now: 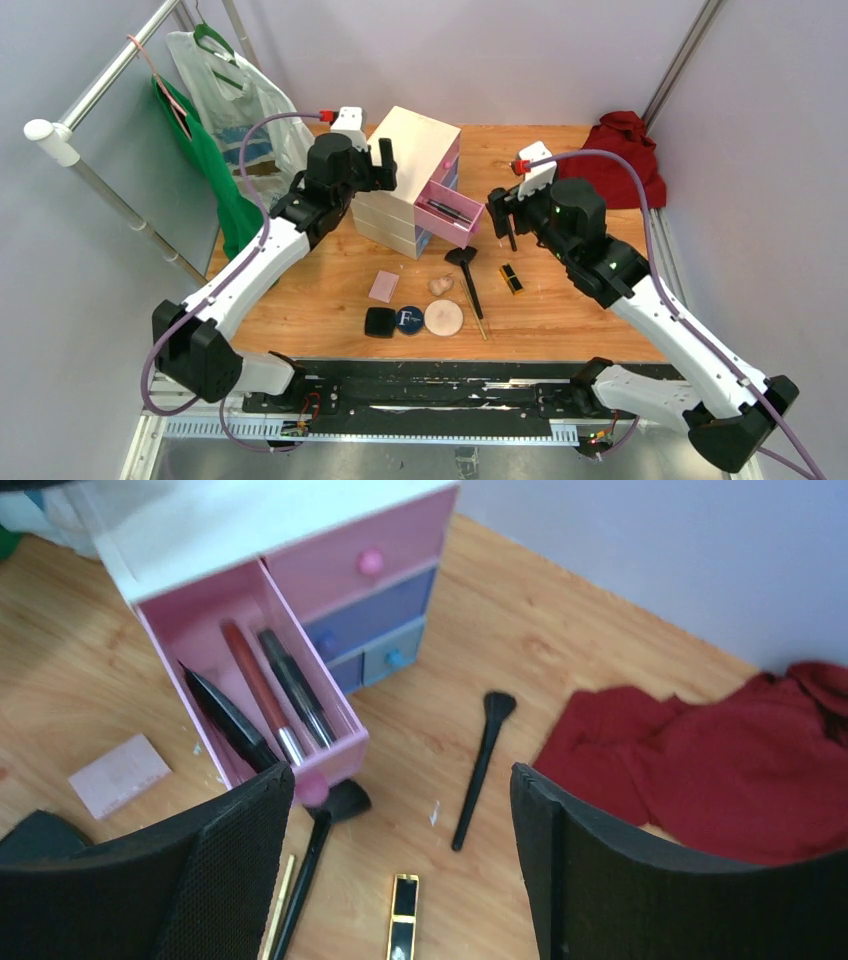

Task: Organize the makeup
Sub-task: Close the drawer in the storage box.

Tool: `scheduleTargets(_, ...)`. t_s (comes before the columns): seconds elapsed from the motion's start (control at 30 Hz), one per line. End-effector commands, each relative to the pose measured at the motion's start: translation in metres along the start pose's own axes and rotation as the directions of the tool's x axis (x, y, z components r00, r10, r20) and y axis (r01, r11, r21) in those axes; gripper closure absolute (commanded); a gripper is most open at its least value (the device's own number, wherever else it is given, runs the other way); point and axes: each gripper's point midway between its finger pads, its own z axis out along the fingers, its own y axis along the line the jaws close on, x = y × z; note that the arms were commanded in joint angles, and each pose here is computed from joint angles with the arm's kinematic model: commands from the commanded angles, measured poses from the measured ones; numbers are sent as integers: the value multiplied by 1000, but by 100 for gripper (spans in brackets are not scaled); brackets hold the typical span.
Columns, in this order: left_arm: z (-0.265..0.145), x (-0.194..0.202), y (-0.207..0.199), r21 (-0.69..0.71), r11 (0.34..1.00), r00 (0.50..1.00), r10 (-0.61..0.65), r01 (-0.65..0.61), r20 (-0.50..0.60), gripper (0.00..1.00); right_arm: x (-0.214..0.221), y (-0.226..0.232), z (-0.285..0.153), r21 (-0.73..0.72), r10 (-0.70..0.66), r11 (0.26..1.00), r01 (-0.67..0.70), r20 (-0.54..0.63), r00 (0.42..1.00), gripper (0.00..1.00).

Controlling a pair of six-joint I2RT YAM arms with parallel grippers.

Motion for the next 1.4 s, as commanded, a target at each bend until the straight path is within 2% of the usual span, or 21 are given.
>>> scheduleTargets(0.0,12,-10,2,-36,998,998,56,-56,14,2,41,-7,-10,82,49,996,-43,-77,996,22)
scheduleTargets(0.17,22,2,6,-58,995,997,74,-75,-10,2,79,1,-4,79,71,995,-61,-137,988,21)
scheduleTargets(0.4,23,14,9,-59,995,996,82,-85,-38,2,94,5,18,71,73,996,-63,-160,984,20)
scheduleTargets(0.67,24,29,8,-45,996,994,77,-80,-72,2,85,11,51,34,71,997,-66,-151,986,20)
scheduleTargets(1.03,28,50,8,-36,996,990,74,-79,-120,2,45,32,97,-72,85,993,-91,-76,993,20)
scheduleTargets(1.37,36,66,8,-32,996,985,76,-82,-158,2,31,45,109,-135,109,984,-113,-42,993,19)
